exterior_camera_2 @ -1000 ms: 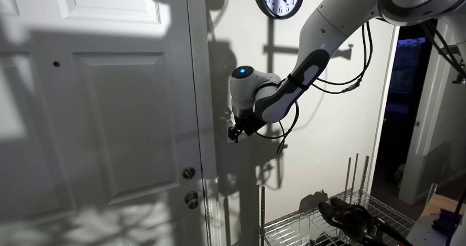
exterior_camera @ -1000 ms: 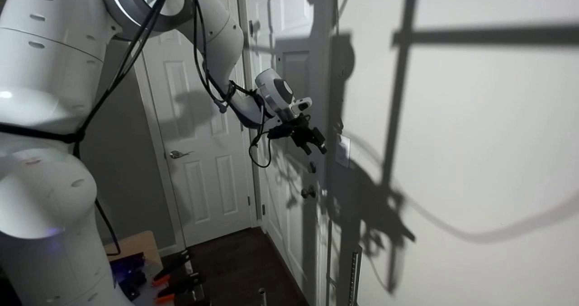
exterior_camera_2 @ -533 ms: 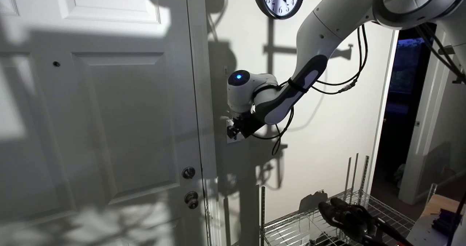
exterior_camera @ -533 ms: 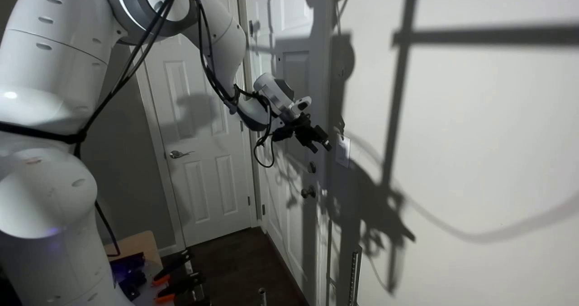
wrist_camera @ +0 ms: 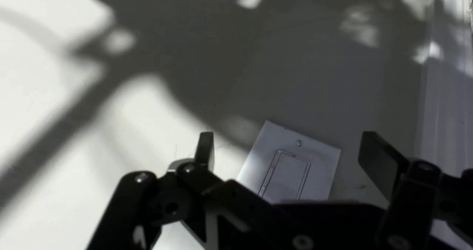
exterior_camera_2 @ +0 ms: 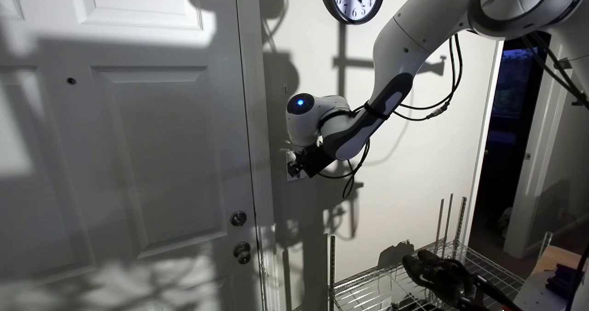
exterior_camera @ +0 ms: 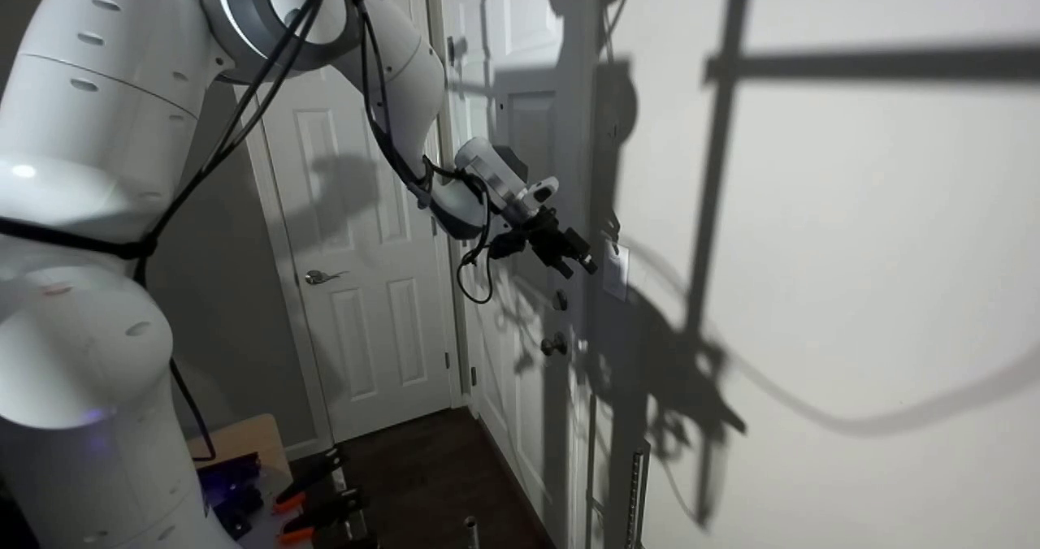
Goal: Flip the light switch
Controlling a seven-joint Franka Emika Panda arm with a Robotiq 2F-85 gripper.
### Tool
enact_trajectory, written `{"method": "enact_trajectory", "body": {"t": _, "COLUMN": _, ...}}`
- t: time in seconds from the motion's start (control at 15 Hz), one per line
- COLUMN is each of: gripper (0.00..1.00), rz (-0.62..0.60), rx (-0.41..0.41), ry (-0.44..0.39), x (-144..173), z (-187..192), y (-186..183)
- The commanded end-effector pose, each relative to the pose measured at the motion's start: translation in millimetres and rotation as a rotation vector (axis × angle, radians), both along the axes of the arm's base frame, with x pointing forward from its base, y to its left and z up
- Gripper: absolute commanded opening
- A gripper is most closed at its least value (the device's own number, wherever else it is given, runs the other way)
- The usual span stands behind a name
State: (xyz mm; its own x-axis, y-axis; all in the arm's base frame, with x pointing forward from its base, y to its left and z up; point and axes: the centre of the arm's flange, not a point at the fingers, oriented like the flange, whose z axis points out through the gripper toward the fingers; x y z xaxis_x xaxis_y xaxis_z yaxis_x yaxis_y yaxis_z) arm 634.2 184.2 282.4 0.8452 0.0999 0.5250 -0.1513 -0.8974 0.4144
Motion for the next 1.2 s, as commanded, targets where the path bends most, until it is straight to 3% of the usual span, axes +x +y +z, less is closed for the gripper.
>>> {"method": "enact_trajectory", "body": {"t": 0.0, "gripper": 1.0, "rz": 0.0, "rx": 0.0, "ry": 0.0, "x": 0.0, "z": 0.0, "y": 0.2}}
{"method": "enact_trajectory", "body": {"t": 1.07, "gripper": 1.0, "rz": 0.0, "rx": -0.001, "ry": 0.001, "x": -0.3, "z": -0.1, "y": 0.7}}
{"method": "enact_trajectory", "body": {"t": 1.13, "gripper": 0.88, "rz": 0.0, "rx": -0.001, "ry": 0.001, "x": -0.3, "z": -0.1, "y": 0.7}}
